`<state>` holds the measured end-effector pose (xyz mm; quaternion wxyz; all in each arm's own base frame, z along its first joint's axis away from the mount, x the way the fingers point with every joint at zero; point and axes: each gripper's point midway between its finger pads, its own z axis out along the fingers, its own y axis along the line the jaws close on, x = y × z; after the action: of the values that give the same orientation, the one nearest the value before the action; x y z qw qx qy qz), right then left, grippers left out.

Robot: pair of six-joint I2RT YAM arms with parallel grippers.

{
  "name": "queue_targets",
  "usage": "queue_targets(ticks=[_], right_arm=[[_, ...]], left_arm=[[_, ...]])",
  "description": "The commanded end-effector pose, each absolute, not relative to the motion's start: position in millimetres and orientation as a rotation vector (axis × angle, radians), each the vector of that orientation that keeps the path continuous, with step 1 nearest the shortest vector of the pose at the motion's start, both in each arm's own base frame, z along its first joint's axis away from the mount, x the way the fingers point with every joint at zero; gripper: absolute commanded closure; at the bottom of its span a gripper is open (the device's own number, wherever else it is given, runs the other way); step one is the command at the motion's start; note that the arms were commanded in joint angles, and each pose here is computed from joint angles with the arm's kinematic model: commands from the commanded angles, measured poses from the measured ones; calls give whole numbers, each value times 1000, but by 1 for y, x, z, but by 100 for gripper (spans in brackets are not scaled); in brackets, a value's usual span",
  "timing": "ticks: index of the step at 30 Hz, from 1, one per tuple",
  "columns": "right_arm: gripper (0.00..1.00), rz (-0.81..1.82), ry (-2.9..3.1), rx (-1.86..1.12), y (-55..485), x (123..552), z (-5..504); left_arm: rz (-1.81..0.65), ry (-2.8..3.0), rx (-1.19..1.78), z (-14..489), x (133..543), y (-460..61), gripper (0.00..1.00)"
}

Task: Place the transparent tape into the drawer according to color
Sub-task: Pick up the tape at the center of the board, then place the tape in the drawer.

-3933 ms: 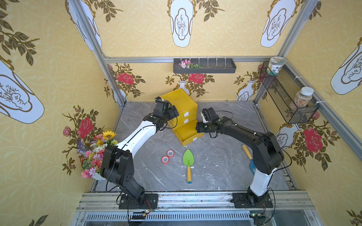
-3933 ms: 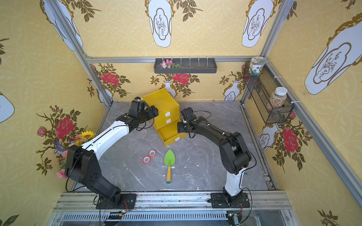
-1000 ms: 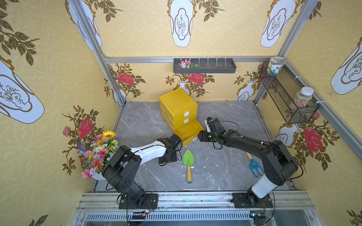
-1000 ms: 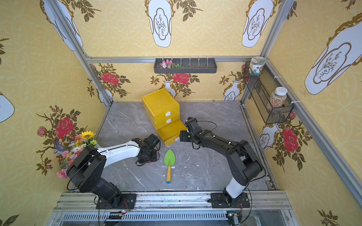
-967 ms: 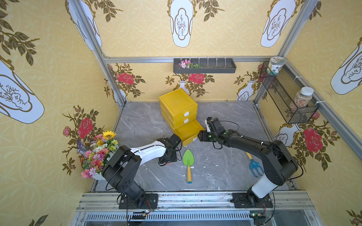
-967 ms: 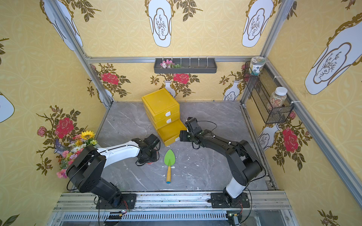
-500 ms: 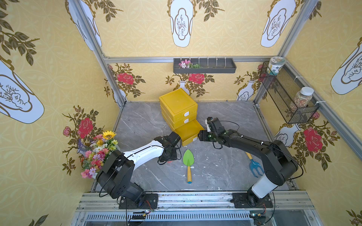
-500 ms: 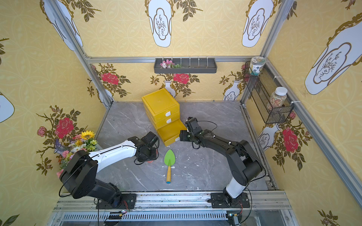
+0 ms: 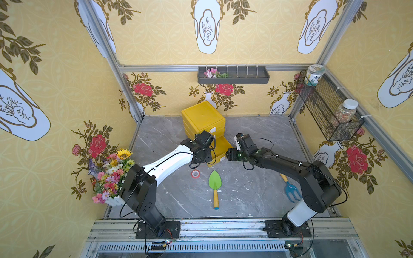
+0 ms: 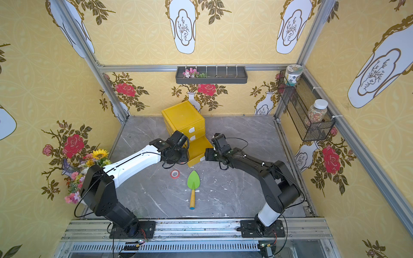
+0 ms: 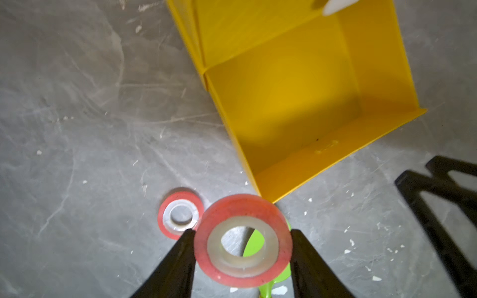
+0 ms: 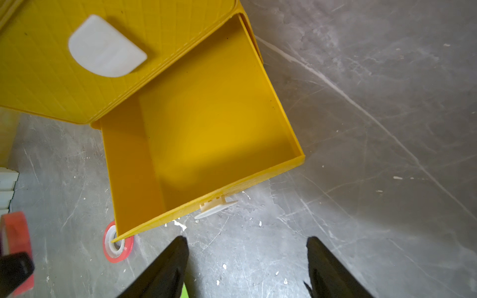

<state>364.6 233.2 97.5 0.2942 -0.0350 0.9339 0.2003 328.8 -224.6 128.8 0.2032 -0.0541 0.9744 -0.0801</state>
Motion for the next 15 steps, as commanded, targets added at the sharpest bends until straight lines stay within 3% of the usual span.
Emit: queue_targets(ticks=[1, 15], right_arm=[[24, 537, 2461, -88, 233, 367, 103], [24, 537, 2450, -80, 225, 360, 105]], left_arm=[[-220, 2655, -137, 137, 354, -236, 43], [-176, 2652, -159, 97, 391, -258, 42]])
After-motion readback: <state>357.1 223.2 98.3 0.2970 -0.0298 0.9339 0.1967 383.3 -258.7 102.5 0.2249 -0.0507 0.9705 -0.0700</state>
